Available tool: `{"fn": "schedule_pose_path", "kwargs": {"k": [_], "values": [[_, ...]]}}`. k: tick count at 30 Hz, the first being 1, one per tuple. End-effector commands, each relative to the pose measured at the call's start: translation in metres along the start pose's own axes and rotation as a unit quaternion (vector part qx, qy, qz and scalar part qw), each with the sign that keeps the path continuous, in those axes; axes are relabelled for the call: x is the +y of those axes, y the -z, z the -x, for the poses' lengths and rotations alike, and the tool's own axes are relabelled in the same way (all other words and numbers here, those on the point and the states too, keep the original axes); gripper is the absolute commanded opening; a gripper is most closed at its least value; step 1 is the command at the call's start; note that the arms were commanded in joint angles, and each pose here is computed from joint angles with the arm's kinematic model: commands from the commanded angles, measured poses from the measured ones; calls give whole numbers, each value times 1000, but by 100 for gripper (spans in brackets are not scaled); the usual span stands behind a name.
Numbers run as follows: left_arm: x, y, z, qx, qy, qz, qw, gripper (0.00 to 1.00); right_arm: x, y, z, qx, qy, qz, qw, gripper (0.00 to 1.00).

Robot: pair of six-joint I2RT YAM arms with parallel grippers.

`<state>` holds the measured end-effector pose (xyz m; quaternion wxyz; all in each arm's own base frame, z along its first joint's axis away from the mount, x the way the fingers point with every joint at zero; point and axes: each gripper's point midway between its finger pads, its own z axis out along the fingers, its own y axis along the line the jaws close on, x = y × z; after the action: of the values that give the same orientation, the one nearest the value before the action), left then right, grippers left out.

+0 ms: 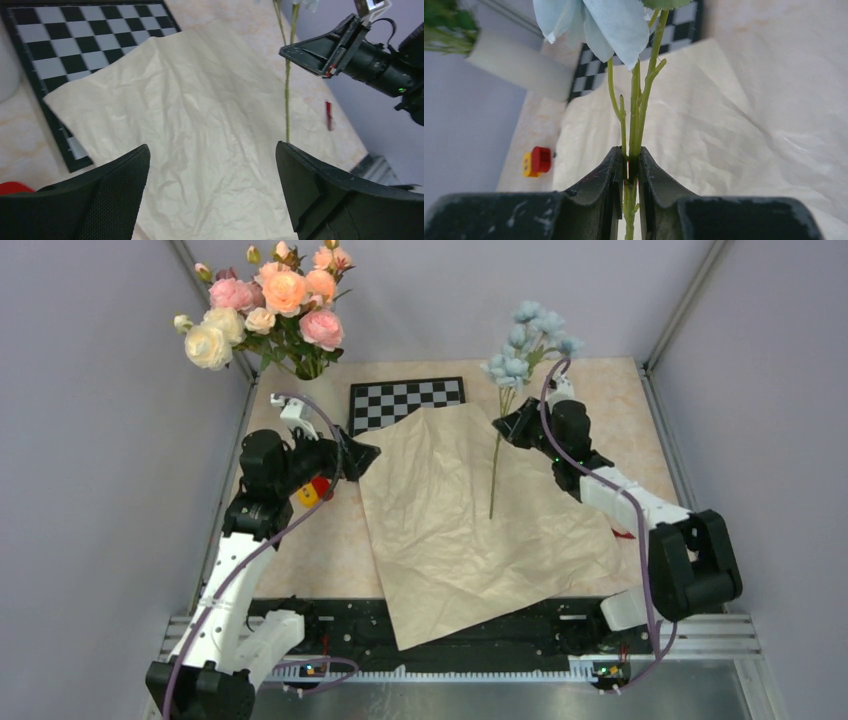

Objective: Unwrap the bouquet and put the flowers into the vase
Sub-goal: Pick up the fake flower from the wrapping paper.

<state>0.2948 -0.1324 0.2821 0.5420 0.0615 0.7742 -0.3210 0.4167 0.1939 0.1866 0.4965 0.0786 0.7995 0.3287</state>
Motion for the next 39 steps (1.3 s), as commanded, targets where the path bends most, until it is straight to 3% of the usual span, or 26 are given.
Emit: {"fn": "schedule_pose_path", "kwargs": {"k": [1,6,11,17,23,26,36,39], "values": [[-65,9,38,-54,40,-142,988,99,95,42,30,-60,94,160,981,0],[-114,16,48,-66,48,-255,963,99,170,86,30,-62,154,285,944,0],[-148,17,56,-72,61,-320,943,99,219,115,18,-40,168,376,910,0],[-171,13,56,-75,75,-350,931,99,261,139,-4,-4,167,454,875,0],[-180,6,49,-71,82,-345,932,98,277,144,-18,12,169,473,864,0],[-182,5,48,-73,71,-333,937,93,281,144,-26,22,172,477,861,0],[-172,1,55,-99,80,-287,950,60,287,146,-37,37,176,487,855,0],[-170,0,55,-101,84,-282,950,54,287,147,-39,41,176,488,854,0]]}}
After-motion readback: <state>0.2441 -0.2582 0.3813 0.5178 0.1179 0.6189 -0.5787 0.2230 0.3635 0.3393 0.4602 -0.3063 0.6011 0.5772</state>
